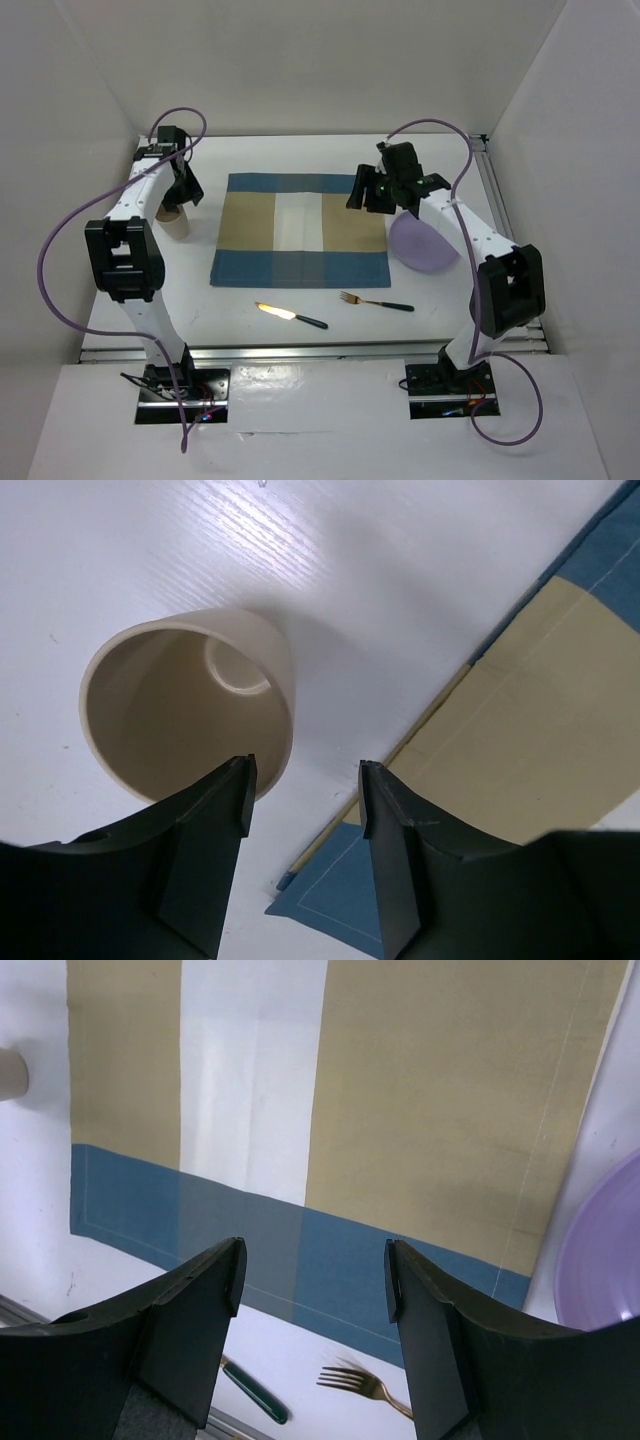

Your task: Set the dinner table for one person

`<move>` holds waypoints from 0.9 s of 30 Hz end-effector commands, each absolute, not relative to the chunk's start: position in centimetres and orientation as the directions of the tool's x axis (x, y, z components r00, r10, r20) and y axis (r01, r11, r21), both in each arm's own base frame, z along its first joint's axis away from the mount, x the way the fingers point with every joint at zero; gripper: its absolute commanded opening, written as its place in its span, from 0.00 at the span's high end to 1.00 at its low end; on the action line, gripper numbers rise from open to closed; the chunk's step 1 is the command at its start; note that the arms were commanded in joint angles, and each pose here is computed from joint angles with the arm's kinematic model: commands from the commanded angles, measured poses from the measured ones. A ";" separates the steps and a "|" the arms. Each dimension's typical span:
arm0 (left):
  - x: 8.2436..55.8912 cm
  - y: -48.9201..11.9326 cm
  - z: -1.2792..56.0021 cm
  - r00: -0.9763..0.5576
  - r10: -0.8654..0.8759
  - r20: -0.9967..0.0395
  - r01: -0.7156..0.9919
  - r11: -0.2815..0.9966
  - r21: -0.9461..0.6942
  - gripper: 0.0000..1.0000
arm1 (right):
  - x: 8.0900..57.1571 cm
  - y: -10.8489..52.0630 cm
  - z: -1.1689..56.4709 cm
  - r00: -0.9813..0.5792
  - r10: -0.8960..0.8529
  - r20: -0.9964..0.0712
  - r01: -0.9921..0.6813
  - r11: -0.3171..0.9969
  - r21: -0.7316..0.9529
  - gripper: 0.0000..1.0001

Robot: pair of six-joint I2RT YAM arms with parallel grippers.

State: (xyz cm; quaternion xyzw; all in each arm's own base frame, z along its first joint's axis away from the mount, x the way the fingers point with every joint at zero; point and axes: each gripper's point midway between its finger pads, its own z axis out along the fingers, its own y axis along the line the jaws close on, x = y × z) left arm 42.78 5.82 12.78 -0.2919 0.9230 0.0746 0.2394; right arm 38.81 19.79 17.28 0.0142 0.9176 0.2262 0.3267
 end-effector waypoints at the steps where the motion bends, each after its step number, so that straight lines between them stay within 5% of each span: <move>1: 43.5 6.9 14.1 -0.688 -0.500 -0.525 -0.593 0.805 0.009 0.38 | 38.9 20.3 17.0 -0.786 0.156 -0.599 -0.145 0.895 0.423 0.31; 6: 43.7 7.4 12.8 -0.698 -0.507 -0.507 -0.603 0.797 0.032 0.45 | 38.9 20.3 16.8 -0.791 0.154 -0.592 -0.142 0.896 0.421 0.31; 11: 43.4 7.1 12.3 -0.713 -0.503 -0.489 -0.589 0.808 0.028 0.74 | 38.9 20.0 16.6 -0.791 0.155 -0.592 -0.128 0.904 0.408 0.31; 18: 43.4 7.1 12.5 -0.719 -0.488 -0.495 -0.576 0.817 0.031 0.98 | 39.0 19.6 17.3 -0.784 0.164 -0.599 -0.124 0.904 0.410 0.31; 27: 42.5 6.0 16.4 -0.712 -0.453 -0.536 -0.514 0.857 -0.042 1.00 | 39.3 18.4 17.9 -0.773 0.189 -0.605 -0.101 0.906 0.412 0.31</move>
